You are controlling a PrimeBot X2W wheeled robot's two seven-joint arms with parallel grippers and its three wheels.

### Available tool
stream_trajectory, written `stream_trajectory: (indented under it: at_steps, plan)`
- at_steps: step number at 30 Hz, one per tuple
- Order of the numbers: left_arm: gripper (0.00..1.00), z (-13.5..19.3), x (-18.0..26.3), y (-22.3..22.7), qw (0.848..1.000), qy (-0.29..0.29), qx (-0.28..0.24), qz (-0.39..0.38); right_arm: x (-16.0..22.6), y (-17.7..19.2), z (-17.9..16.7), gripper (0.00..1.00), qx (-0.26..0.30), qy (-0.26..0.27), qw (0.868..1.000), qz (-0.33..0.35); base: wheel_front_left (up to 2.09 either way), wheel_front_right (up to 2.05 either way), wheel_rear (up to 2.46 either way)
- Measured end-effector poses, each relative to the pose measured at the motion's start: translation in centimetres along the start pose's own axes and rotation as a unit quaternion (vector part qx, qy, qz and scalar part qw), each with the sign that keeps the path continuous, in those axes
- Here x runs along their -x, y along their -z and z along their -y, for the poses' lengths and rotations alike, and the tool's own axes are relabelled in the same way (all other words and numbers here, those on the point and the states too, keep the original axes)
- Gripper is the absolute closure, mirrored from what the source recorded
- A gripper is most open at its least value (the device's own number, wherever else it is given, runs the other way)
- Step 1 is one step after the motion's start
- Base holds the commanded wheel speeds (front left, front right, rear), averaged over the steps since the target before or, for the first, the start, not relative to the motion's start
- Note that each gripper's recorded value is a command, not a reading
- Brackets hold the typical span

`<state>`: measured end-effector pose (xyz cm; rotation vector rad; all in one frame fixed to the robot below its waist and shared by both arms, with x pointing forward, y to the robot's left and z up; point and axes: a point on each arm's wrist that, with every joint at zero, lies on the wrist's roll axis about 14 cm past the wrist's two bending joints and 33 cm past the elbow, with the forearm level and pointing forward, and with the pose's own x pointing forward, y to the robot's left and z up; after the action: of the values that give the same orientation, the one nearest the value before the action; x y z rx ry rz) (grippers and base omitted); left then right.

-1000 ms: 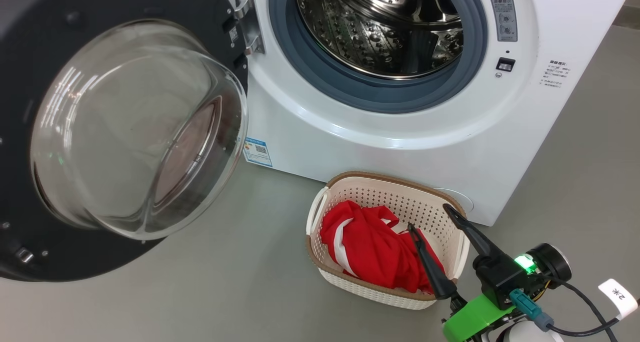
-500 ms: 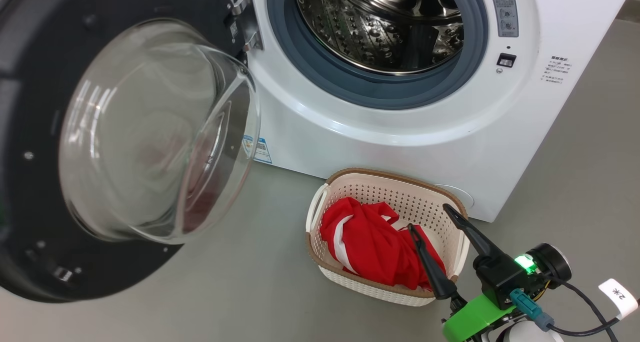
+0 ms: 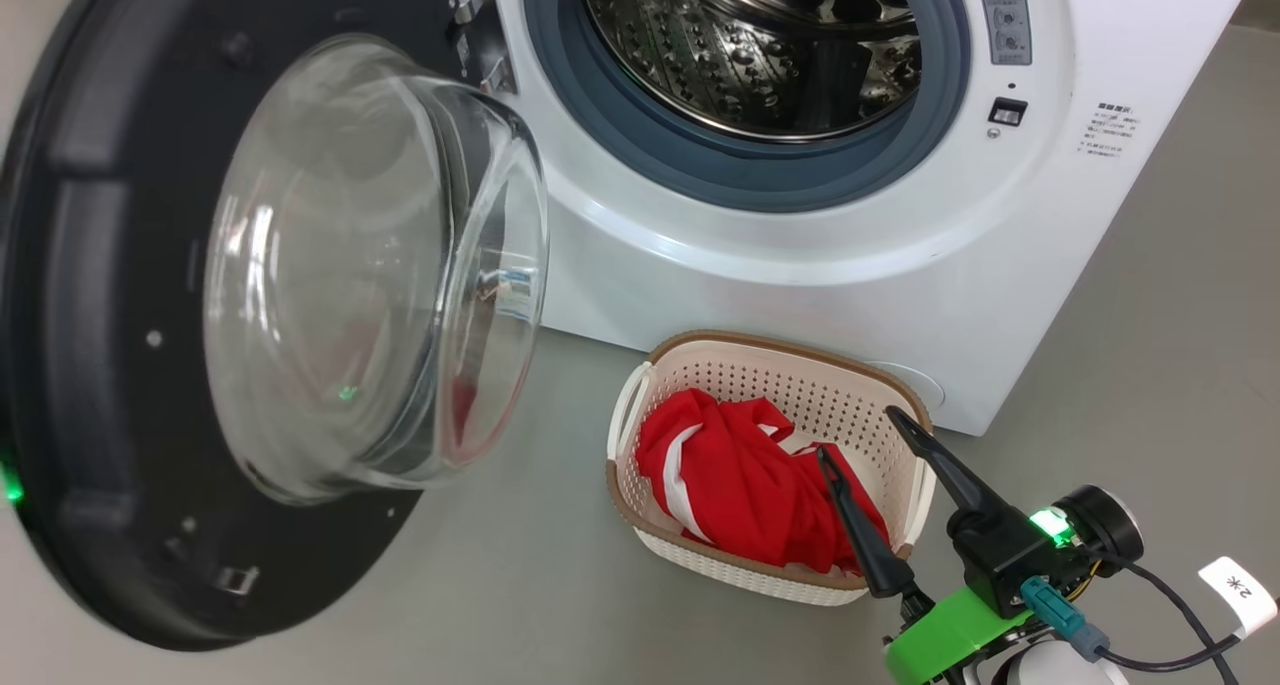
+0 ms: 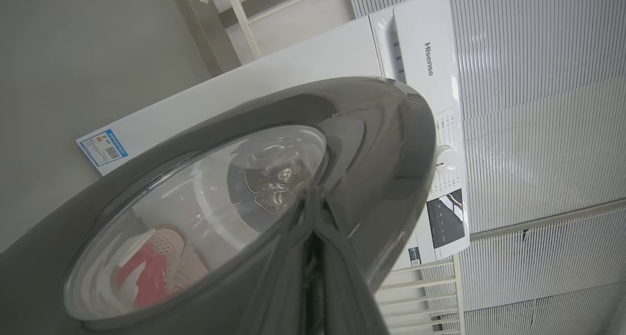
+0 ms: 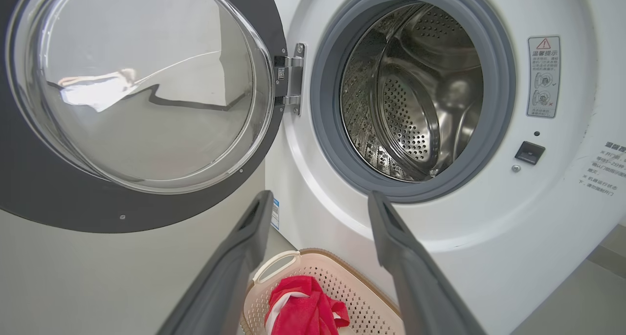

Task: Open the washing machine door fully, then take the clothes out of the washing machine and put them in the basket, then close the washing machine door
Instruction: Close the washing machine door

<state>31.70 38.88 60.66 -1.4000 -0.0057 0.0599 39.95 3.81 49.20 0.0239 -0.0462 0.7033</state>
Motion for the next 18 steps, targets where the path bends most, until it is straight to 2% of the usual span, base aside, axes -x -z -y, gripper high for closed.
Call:
stream_trajectory:
  at_steps: [9,18]
  plan:
    - [1.0,0.4,-0.5,3.2,0.999,0.014,0.002,-0.049,-0.2,-0.1,0.8,0.0,-0.001,0.01,1.0,0.003,0.0,0.0,0.0]
    - [1.0,0.1,-1.9,6.8,0.995,0.025,0.026,-0.093,0.6,0.2,2.0,0.0,-0.004,0.03,1.0,-0.002,0.0,0.0,0.0]
